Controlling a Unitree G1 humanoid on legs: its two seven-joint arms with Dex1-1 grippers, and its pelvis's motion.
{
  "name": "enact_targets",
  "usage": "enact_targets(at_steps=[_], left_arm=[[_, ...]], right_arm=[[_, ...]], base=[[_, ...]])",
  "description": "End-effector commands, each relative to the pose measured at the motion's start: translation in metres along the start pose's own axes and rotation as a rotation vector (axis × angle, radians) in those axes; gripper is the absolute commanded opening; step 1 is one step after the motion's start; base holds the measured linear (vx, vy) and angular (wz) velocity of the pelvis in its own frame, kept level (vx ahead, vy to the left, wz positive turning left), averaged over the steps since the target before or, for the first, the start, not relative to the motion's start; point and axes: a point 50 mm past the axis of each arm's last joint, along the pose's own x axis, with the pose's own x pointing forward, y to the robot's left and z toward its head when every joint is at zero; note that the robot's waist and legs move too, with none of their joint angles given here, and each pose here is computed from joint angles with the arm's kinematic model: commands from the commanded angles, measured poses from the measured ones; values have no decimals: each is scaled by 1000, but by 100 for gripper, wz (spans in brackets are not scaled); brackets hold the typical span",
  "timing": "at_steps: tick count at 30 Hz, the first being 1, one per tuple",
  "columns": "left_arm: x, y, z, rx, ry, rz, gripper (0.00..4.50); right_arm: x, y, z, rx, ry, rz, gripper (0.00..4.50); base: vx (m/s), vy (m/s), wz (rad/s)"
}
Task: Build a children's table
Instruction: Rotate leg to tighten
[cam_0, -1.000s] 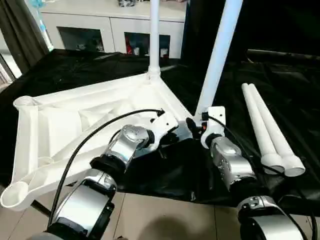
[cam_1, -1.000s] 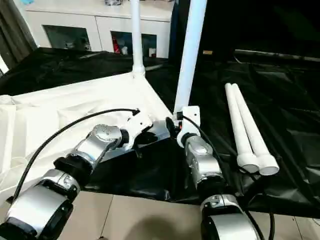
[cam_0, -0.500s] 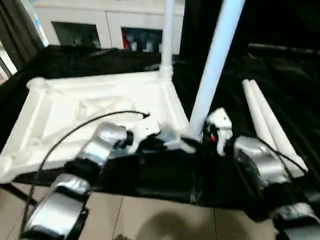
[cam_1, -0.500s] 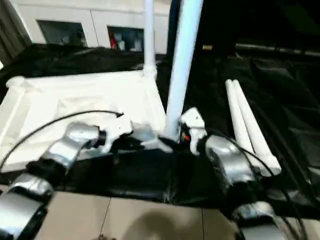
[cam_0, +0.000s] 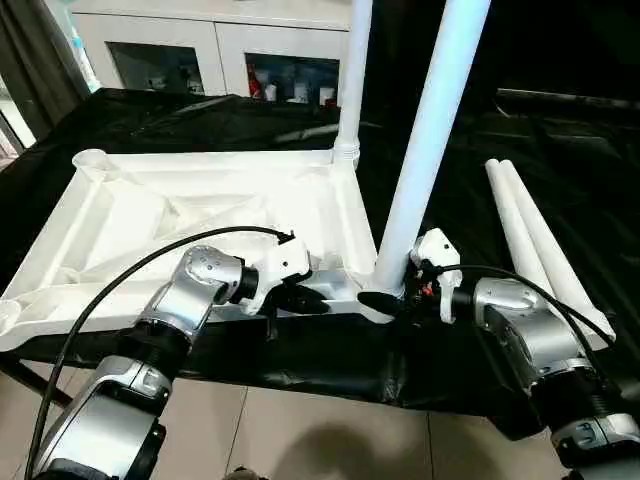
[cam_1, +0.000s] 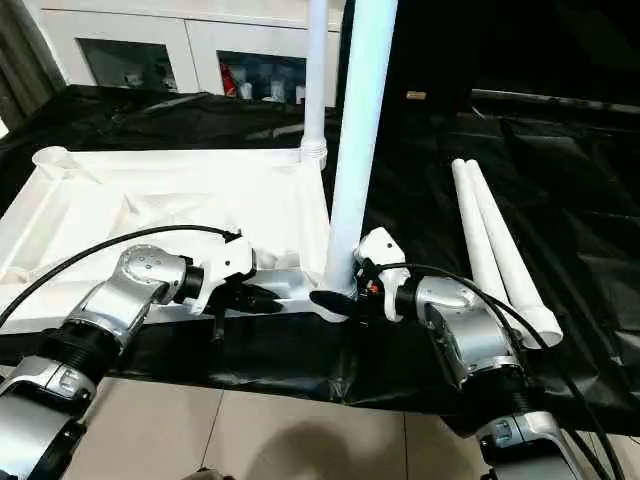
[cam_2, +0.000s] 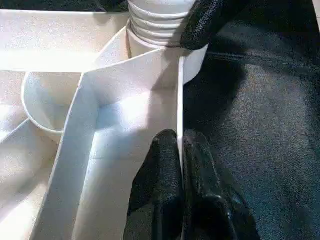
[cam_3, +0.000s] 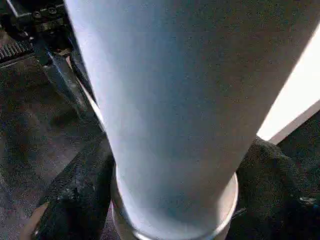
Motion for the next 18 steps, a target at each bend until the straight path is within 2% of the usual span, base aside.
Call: enact_targets(at_steps=[1, 6, 11, 14, 16, 18], left_arm=[[5, -5, 1, -6, -31, -39, 0], [5, -7, -1, -12, -25, -40, 0], [5, -6, -1, -19, -24, -20, 0], [15, 4, -2, -67, 3, 137, 0], [18, 6, -2, -82, 2, 171, 0], [29, 13, 2, -128, 4, 289, 0]], right_arm=[[1, 4, 0, -4, 5, 21, 326], [1, 4, -4, 2, 18, 5, 284], [3, 2, -9, 26, 15, -62, 272], [10, -5, -20, 105, -12, -267, 272], [12, -6, -22, 124, -20, -319, 272], [21, -10, -29, 231, -37, -512, 272]], base=[[0, 0, 0], [0, 0, 0], [0, 0, 0], [0, 0, 0], [0, 0, 0], [0, 0, 0]])
